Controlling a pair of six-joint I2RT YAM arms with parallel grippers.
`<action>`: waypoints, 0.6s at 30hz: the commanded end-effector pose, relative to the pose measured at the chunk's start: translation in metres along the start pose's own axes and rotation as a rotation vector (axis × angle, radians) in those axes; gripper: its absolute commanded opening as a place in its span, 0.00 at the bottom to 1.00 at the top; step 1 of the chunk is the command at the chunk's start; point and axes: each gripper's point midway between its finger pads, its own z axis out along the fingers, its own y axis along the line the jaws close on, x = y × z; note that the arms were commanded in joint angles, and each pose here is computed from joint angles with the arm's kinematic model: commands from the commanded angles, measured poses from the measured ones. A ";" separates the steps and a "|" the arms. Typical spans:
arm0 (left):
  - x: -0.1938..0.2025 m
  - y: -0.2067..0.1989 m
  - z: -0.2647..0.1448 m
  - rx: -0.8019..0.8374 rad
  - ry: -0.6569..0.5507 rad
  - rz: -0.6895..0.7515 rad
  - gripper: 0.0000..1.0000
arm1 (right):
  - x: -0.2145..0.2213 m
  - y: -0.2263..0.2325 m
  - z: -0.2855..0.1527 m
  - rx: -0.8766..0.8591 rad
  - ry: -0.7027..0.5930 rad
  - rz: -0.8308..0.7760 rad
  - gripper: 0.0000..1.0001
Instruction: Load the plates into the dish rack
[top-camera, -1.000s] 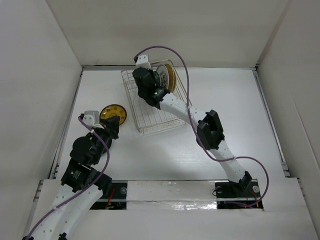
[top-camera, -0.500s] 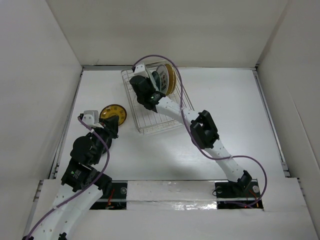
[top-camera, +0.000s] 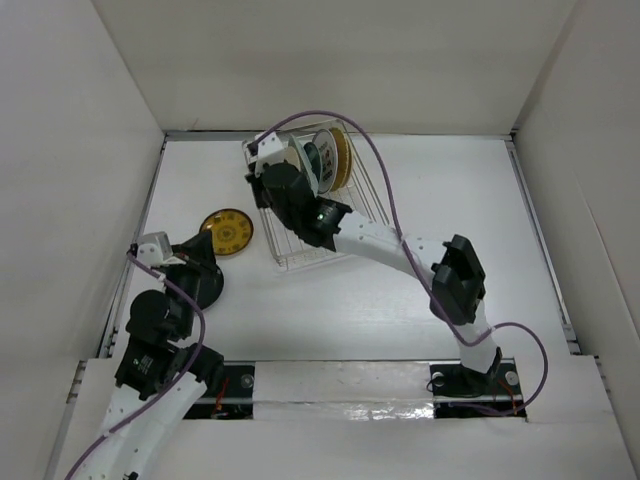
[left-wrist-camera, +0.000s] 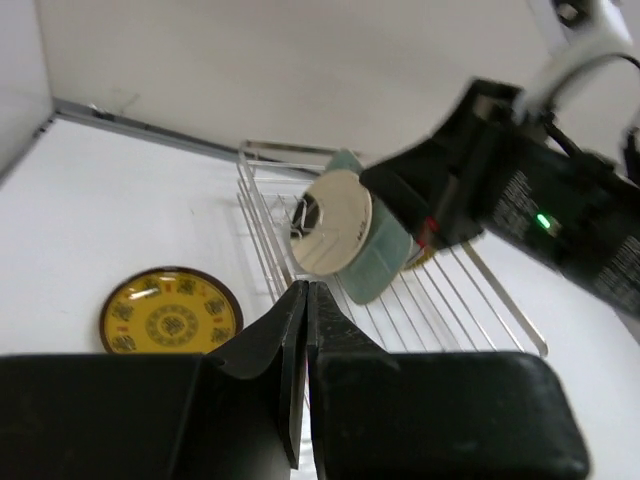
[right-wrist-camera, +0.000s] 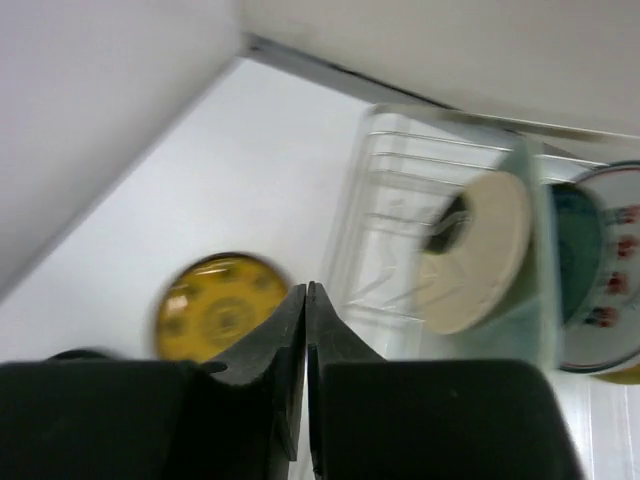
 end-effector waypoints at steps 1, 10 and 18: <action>-0.034 0.014 -0.009 -0.073 -0.143 -0.051 0.00 | 0.001 0.079 -0.038 -0.266 -0.011 0.119 0.00; -0.051 0.030 -0.027 -0.133 -0.226 -0.111 0.02 | 0.095 0.152 -0.050 -0.408 0.238 0.258 0.14; -0.054 0.034 -0.031 -0.145 -0.249 -0.123 0.25 | 0.189 0.166 -0.024 -0.318 0.413 0.259 0.59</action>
